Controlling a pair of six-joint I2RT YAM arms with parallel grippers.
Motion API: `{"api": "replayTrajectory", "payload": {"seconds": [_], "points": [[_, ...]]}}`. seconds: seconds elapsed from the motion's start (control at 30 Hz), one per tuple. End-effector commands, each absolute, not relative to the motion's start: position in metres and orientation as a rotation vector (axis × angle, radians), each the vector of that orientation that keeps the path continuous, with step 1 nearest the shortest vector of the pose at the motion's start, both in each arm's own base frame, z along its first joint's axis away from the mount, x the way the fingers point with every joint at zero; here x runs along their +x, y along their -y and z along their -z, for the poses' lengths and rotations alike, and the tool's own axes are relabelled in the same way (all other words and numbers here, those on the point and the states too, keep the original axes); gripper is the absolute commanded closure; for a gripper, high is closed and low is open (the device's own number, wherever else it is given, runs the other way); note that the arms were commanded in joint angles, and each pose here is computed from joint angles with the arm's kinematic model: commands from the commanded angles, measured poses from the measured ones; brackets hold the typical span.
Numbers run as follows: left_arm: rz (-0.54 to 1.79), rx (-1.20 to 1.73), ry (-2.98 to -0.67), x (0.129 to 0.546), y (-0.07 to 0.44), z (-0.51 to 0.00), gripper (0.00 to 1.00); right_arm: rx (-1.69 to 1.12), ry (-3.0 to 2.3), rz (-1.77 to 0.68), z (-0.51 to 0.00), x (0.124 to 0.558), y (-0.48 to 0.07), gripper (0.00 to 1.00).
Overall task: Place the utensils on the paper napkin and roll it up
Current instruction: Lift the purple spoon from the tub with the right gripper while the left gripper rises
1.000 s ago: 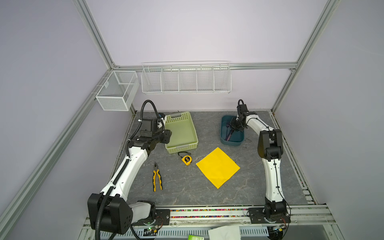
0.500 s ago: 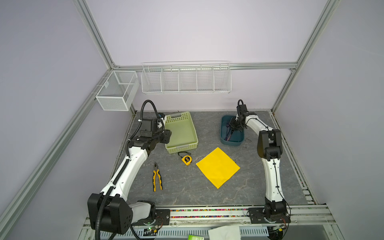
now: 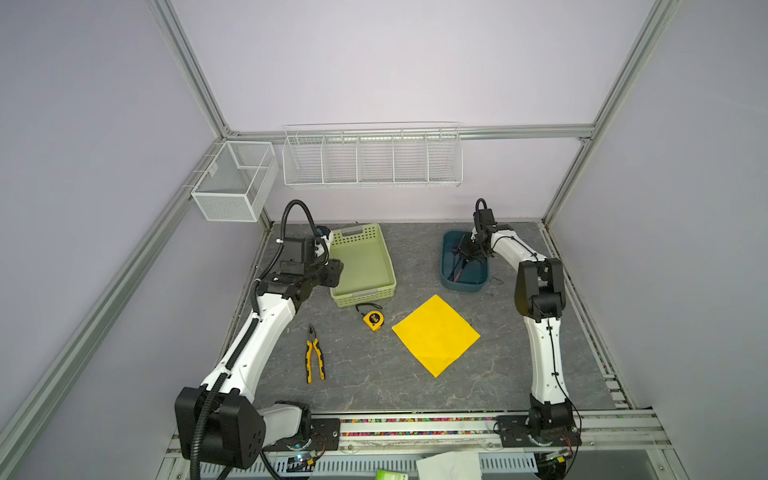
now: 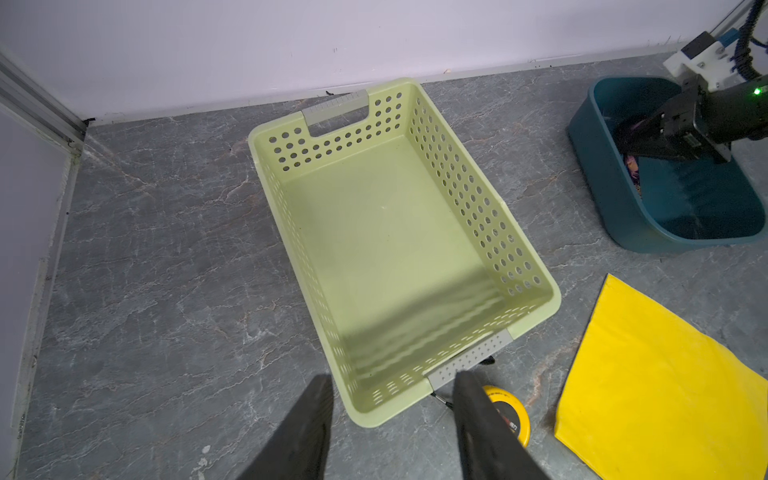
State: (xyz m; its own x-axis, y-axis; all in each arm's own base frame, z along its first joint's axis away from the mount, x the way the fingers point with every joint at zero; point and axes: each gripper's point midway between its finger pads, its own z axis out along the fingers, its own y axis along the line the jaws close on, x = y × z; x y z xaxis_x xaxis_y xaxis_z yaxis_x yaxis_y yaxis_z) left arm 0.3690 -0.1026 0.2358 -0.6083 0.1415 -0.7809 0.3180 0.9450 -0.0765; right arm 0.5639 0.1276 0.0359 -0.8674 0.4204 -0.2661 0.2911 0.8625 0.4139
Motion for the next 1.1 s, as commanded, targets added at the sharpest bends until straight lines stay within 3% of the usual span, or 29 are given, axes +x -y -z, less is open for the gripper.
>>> {"api": "replayTrajectory", "payload": {"seconds": [0.0, 0.3, 0.6, 0.77, 1.07], "points": [[0.308, 0.324, -2.145, 0.365, 0.109, -0.268, 0.51, 0.454, -2.6, -0.511, -0.092, 0.562, -0.123, 0.93], [0.425, 0.338, -2.057, 0.359, 0.135, -0.308, 0.5, 0.341, -2.484, -0.494, -0.163, 0.535, -0.115, 0.93], [0.551, 0.515, -2.006, 0.354, 0.207, -0.332, 0.49, 0.194, -2.315, -0.533, -0.256, 0.491, -0.123, 0.93], [0.627, 0.601, -1.998, 0.353, 0.257, -0.342, 0.48, 0.226, -2.284, -0.514, -0.282, 0.456, -0.135, 0.93], [0.826, 0.839, -2.001, 0.323, 0.346, -0.338, 0.49, 0.346, -2.244, -0.699, -0.308, 0.41, -0.166, 0.93]]}}
